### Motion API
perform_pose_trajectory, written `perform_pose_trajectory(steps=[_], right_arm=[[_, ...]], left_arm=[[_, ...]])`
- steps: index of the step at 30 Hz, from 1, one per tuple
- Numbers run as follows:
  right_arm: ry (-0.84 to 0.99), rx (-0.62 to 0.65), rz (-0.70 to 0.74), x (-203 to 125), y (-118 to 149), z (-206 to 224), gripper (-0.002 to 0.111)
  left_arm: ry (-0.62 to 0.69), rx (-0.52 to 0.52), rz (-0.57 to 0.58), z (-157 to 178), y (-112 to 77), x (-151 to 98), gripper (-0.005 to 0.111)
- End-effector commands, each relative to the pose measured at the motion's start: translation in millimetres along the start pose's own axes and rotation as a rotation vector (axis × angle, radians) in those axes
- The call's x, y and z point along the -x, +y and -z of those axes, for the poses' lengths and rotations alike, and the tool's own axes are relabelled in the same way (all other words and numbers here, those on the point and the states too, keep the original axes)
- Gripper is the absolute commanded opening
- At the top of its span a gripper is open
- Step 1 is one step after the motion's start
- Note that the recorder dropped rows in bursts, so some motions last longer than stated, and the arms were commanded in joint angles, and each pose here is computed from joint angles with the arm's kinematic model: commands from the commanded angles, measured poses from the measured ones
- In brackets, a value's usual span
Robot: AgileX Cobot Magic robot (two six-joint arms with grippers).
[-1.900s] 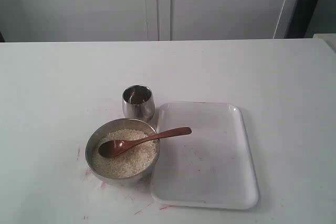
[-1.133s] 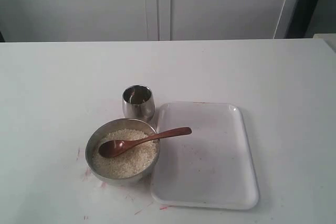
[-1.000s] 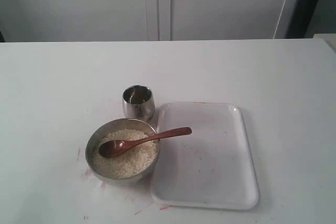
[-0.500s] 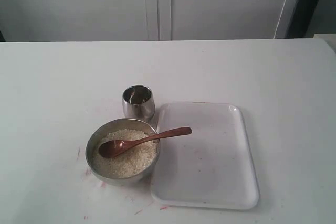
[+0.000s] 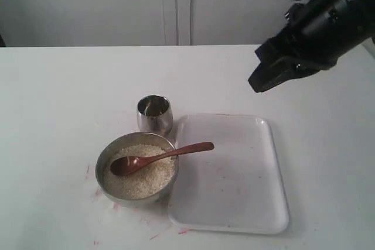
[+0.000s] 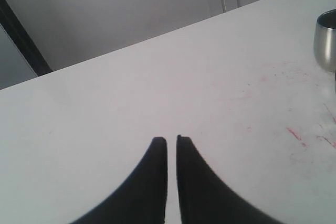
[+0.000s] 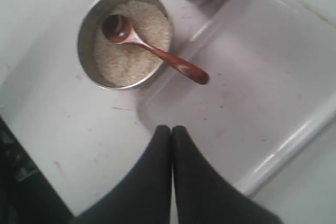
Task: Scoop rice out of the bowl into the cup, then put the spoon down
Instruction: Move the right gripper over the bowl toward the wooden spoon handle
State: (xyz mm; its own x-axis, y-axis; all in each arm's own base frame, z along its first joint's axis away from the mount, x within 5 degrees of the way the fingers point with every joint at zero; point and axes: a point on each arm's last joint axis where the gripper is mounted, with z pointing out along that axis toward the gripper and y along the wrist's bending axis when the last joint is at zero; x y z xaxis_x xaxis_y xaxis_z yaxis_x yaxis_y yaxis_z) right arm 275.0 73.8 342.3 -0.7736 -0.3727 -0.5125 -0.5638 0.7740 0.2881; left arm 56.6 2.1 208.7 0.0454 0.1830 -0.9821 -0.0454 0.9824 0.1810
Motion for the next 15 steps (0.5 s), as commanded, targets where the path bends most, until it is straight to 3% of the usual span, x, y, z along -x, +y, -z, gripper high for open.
perform_pose_trajectory(steps=[1, 4, 7, 13, 15], right_arm=[[0.076, -0.101, 0.187, -0.7, 9.9, -1.5, 0.0], [0.144, -0.132, 0.316, -0.7, 28.0, -12.0, 0.0], [0.213, -0.178, 0.589, -0.3, 61.0, -26.9, 0.0], [0.115, -0.134, 0.996, 8.3, 99.2, -41.8, 0.0], [0.147, -0.089, 1.033, 7.5, 104.5, -56.3, 0.0]], left_arm=[[-0.013, 0.001, 0.013, 0.3, 0.4, 2.5, 0.014], [-0.013, 0.001, 0.013, 0.3, 0.4, 2.5, 0.014], [-0.013, 0.001, 0.013, 0.3, 0.4, 2.5, 0.014], [-0.013, 0.001, 0.013, 0.3, 0.4, 2.5, 0.014], [-0.013, 0.001, 0.013, 0.3, 0.4, 2.5, 0.014]])
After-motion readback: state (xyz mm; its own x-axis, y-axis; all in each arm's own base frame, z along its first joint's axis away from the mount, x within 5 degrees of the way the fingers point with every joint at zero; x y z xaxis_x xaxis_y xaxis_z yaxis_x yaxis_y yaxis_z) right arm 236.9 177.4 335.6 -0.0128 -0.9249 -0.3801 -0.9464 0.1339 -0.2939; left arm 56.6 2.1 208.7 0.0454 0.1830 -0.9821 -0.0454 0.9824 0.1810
